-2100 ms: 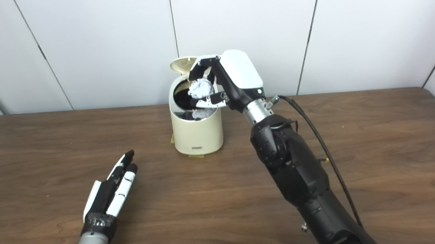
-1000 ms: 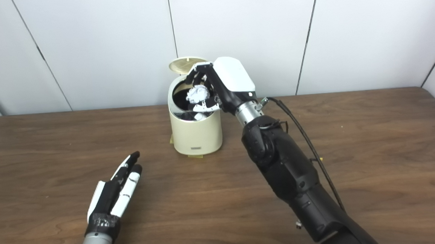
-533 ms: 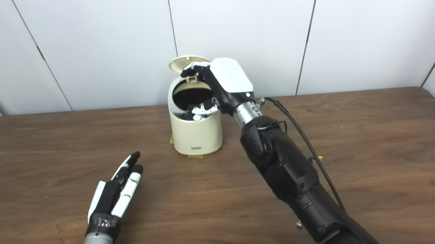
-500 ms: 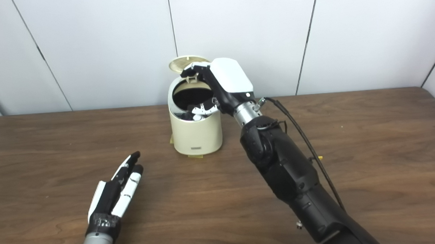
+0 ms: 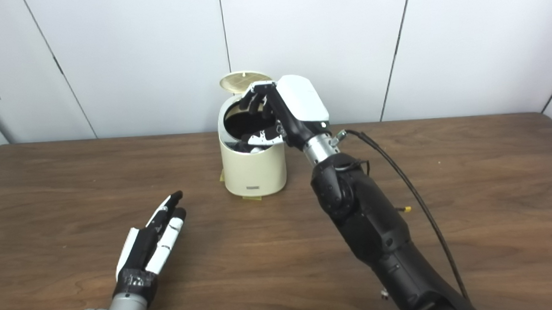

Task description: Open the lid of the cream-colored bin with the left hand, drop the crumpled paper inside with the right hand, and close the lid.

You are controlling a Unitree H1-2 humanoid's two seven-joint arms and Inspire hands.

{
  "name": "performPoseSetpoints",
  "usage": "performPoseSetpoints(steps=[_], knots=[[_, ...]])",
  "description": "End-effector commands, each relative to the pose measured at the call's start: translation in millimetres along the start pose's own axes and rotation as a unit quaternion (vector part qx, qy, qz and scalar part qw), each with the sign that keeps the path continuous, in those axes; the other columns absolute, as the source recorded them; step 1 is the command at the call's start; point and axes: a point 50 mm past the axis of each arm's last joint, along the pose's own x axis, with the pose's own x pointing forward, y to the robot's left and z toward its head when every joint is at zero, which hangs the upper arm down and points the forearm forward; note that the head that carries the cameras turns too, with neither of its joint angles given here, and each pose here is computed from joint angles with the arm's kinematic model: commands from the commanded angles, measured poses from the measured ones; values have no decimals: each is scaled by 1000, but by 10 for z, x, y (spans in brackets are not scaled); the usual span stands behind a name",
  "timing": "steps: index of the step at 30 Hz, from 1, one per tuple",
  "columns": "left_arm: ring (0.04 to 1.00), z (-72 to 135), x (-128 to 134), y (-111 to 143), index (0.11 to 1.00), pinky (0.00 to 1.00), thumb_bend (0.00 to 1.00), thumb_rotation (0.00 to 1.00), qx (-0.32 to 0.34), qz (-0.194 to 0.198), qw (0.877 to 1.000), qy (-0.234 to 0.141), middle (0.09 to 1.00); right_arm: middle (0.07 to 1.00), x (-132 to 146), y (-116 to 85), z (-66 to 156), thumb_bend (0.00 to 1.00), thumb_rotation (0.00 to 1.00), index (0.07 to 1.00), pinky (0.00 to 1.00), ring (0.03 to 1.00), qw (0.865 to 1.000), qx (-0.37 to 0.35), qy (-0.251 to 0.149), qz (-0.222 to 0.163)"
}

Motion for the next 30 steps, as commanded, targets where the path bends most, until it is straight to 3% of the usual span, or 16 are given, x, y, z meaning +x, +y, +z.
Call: performPoseSetpoints(steps=[1,5,11,16,20,27,30], knots=[[1000,56,-25,-51,971,1000,567,798,-10,-2,1000,-17,992,503,183,-218,122,500,0,507,351,394,998,15,-39,-52],[999,48,-4,-49,967,1000,572,794,-13,-1,1000,-14,989,506,153,-298,82,499,0,497,345,392,991,105,-1,-77],[998,43,30,-52,971,1000,566,799,-10,-4,1000,-16,986,504,81,-458,-24,499,0,505,332,402,968,214,79,-106],[996,39,63,-36,968,1000,549,790,-12,-3,1000,-18,984,507,-75,-570,-130,494,0,530,301,399,940,281,140,-131],[993,35,79,-18,969,1000,550,781,-15,-3,1000,-18,983,502,-287,-634,-258,496,0,517,303,401,908,345,186,-147],[984,28,129,66,969,1000,581,785,-23,9,1000,-16,967,496,-718,-680,-458,500,0,511,336,414,903,327,227,-162],[988,54,199,109,974,1000,546,768,-48,12,998,-27,970,505,-979,-642,-542,500,0,515,343,446,889,365,229,-159]])
